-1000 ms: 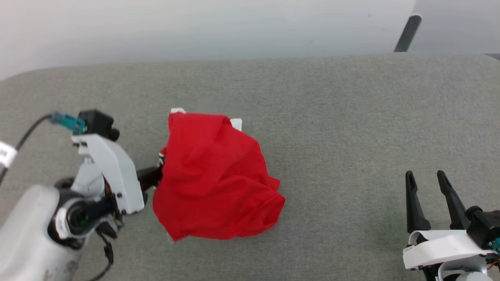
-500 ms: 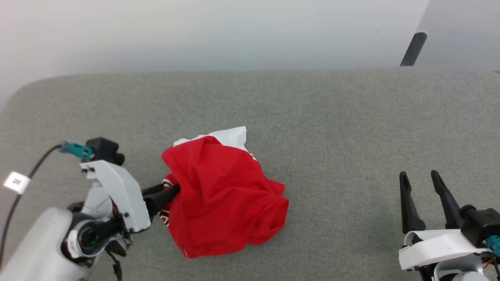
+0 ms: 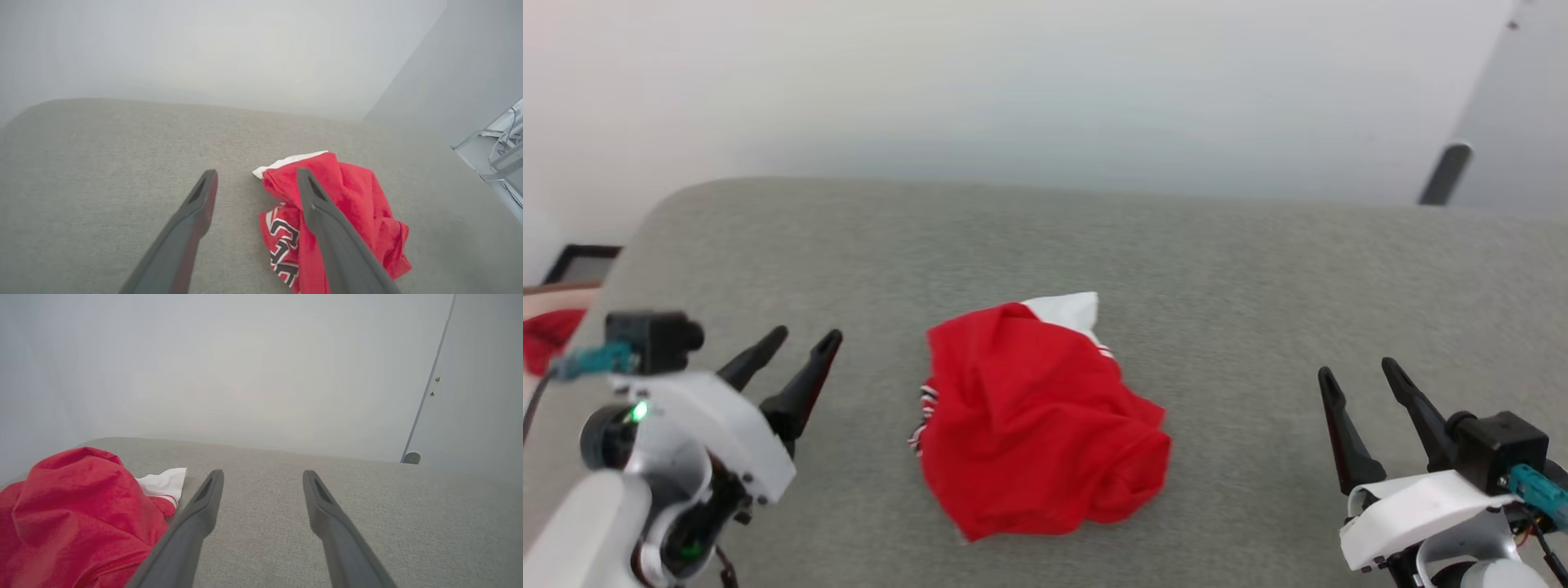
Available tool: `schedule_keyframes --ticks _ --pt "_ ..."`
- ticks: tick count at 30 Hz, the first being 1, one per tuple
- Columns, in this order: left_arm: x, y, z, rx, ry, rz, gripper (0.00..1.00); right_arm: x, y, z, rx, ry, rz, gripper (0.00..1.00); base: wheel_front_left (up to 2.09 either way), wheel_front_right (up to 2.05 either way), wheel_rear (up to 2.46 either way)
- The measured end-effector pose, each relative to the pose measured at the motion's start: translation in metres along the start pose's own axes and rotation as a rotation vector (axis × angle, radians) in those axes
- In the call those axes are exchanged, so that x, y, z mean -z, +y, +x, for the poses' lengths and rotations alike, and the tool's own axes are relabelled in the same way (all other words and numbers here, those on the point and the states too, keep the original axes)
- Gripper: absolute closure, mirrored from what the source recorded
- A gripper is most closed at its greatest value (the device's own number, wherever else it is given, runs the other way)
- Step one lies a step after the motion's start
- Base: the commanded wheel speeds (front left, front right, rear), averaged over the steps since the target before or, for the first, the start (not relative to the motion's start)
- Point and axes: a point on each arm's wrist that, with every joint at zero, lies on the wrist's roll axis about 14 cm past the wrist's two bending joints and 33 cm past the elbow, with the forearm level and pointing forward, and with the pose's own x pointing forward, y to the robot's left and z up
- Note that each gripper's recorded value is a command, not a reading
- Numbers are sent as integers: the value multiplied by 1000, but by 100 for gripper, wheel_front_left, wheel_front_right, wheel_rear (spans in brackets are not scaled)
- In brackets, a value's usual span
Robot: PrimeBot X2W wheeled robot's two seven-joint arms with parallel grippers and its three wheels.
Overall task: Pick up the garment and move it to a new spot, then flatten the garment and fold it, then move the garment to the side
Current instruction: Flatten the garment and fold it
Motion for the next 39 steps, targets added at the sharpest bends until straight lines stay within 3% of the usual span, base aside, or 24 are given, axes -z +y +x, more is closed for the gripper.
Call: schedule_keyframes --ticks 9,20,27,36,37,38,39 --pt "2 36 -59 -163 -235 26 0 6 53 29 -201 119 -2 0 0 0 0" --pt "35 62 -113 -352 -313 27 0 49 112 44 -408 416 -21 0 0 0 0" --pt "44 76 -136 -458 -347 -11 0 85 131 41 -481 611 -62 0 0 0 0" --pt "62 78 -139 -495 -327 -60 0 125 141 42 -525 753 -118 0 0 0 0" --pt "63 79 -139 -500 -324 -64 0 128 142 43 -530 761 -124 21 0 0 0" --pt "64 80 -140 -506 -323 -68 0 130 144 45 -536 758 -125 95 0 0 0" --pt "64 80 -140 -510 -322 -71 0 131 146 46 -540 758 -125 100 0 0 0"
